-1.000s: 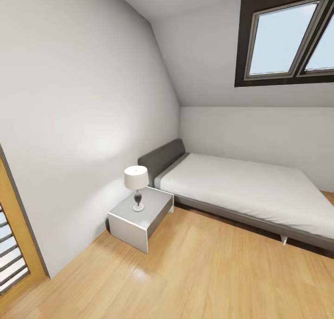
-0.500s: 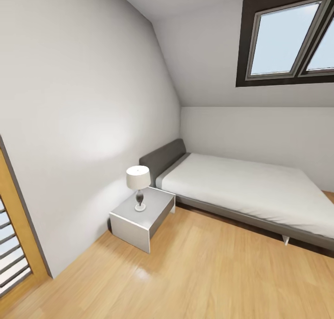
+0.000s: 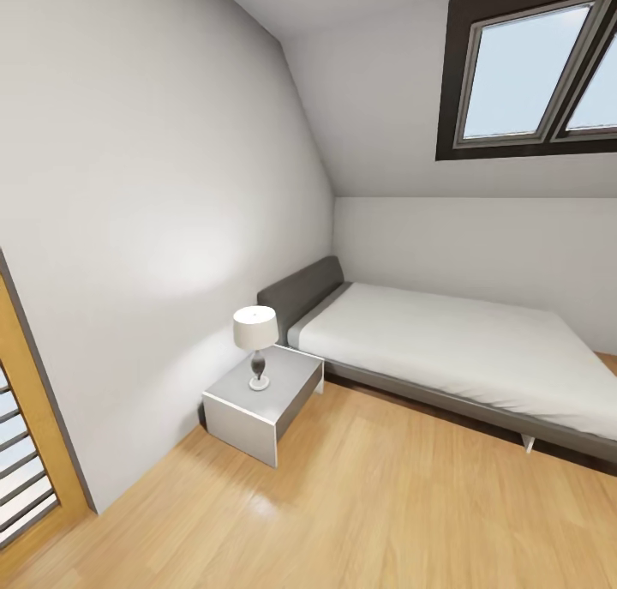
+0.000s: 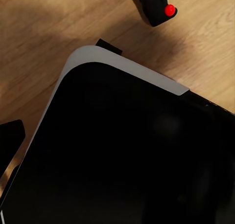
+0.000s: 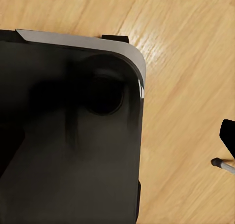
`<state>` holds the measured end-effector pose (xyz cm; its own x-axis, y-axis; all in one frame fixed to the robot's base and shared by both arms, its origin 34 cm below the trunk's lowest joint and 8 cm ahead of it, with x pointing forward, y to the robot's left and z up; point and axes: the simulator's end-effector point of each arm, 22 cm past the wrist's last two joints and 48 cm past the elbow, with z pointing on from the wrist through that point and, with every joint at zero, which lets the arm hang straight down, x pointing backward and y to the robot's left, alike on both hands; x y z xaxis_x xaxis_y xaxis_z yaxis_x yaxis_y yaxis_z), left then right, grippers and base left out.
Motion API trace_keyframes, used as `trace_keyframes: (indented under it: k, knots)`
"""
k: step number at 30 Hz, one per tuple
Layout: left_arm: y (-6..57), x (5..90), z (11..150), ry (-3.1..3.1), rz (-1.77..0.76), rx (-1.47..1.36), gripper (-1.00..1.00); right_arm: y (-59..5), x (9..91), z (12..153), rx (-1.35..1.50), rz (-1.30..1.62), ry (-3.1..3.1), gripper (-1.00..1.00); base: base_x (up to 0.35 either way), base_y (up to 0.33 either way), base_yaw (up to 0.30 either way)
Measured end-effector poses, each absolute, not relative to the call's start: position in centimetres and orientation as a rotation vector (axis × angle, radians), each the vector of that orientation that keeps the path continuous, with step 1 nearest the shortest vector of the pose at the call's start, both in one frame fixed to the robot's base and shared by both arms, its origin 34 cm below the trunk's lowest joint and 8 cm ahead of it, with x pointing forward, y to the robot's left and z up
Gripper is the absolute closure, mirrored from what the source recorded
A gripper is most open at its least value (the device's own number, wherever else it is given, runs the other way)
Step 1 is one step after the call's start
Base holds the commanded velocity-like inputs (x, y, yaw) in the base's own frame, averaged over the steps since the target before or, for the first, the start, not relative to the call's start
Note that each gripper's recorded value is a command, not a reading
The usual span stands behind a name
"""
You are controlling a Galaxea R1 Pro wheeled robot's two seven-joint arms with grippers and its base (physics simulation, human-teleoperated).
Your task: Attach the digital camera to the camera tripod in the bedroom.
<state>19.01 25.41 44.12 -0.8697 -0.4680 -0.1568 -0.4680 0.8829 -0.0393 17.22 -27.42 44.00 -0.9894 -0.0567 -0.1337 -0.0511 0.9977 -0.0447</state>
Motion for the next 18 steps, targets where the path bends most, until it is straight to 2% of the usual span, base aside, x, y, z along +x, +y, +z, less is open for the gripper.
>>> trace_keyframes:
  k: [18]
  knots:
    - [25.42, 19.01, 44.12, 2.890, 0.000, -0.723, -1.00, -27.41, 17.28, 44.00, -0.082, -0.061, 3.003, -1.00, 0.000, 0.000, 0.000]
